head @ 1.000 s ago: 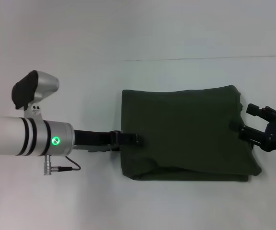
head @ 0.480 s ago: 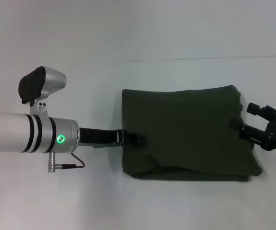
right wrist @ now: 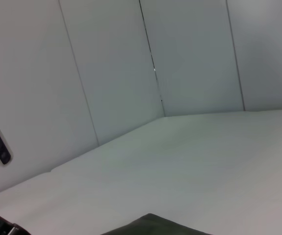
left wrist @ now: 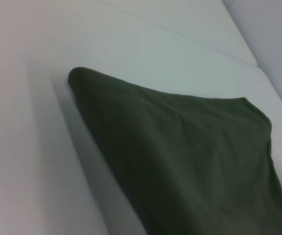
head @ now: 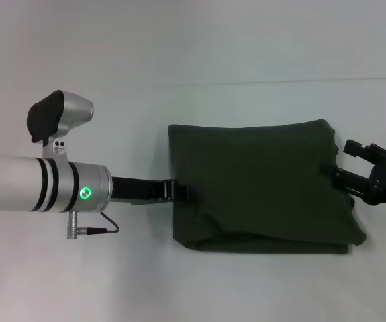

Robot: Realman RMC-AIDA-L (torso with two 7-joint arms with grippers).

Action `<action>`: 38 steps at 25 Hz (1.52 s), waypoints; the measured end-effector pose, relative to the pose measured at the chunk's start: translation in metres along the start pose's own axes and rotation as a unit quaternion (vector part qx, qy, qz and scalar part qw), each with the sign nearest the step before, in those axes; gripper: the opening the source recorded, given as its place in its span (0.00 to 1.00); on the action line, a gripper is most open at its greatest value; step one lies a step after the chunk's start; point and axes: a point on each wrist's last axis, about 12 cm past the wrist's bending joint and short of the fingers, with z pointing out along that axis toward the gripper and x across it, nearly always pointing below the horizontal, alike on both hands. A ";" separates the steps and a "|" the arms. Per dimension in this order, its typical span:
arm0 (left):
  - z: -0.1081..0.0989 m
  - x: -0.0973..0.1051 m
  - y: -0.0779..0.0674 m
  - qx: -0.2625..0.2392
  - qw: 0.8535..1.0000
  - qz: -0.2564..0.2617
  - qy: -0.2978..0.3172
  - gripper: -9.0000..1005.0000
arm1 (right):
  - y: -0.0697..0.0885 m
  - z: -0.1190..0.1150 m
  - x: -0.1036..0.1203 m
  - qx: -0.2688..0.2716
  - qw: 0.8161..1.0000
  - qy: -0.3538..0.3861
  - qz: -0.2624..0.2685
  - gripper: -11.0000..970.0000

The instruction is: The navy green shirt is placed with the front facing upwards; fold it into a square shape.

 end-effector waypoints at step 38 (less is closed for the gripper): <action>-0.102 0.039 0.064 -0.050 0.993 -0.022 -0.102 0.26 | 0.005 0.034 -0.011 -0.032 0.999 0.006 -0.009 0.88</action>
